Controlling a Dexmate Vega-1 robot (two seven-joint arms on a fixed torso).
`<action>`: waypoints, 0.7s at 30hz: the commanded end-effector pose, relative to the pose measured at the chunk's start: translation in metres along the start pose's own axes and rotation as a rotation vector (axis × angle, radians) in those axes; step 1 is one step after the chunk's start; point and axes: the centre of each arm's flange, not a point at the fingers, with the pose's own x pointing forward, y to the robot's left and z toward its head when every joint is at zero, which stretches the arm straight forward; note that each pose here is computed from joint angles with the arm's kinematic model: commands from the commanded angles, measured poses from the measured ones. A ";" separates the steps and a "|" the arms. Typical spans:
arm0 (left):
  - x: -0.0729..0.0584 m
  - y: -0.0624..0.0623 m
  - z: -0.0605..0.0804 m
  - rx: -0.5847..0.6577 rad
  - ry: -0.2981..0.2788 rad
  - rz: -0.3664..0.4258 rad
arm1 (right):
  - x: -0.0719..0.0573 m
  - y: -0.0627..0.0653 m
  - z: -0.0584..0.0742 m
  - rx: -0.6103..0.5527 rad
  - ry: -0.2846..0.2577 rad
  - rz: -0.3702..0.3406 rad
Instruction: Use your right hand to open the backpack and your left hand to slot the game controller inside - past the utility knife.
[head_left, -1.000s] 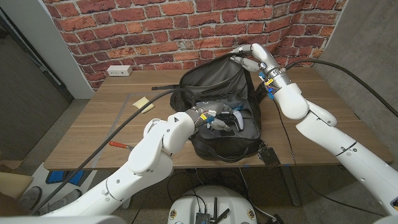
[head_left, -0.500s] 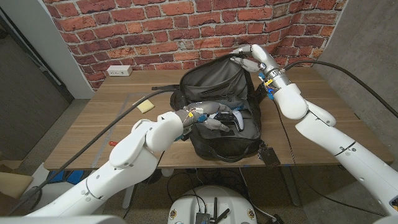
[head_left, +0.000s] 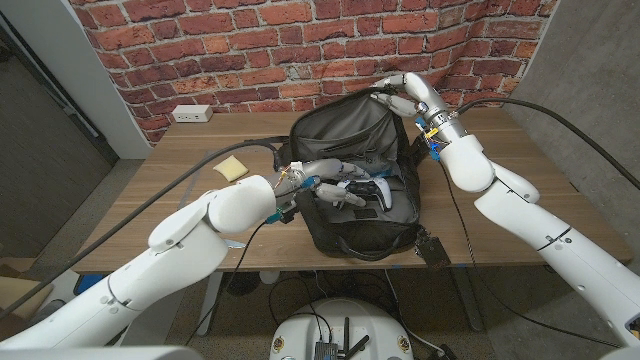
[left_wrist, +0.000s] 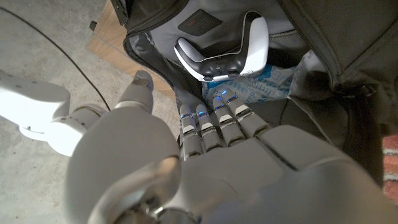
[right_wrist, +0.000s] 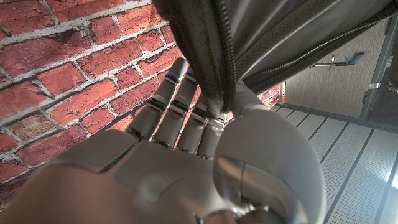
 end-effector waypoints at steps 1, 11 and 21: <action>-0.010 0.009 -0.021 -0.230 -0.018 -0.013 | 0.001 0.000 -0.002 -0.004 0.007 -0.010; -0.015 0.009 -0.035 -0.388 -0.026 -0.065 | 0.002 0.001 -0.003 -0.016 0.016 -0.021; -0.028 0.011 -0.057 -0.542 -0.018 -0.080 | 0.005 0.003 -0.003 -0.021 0.022 -0.021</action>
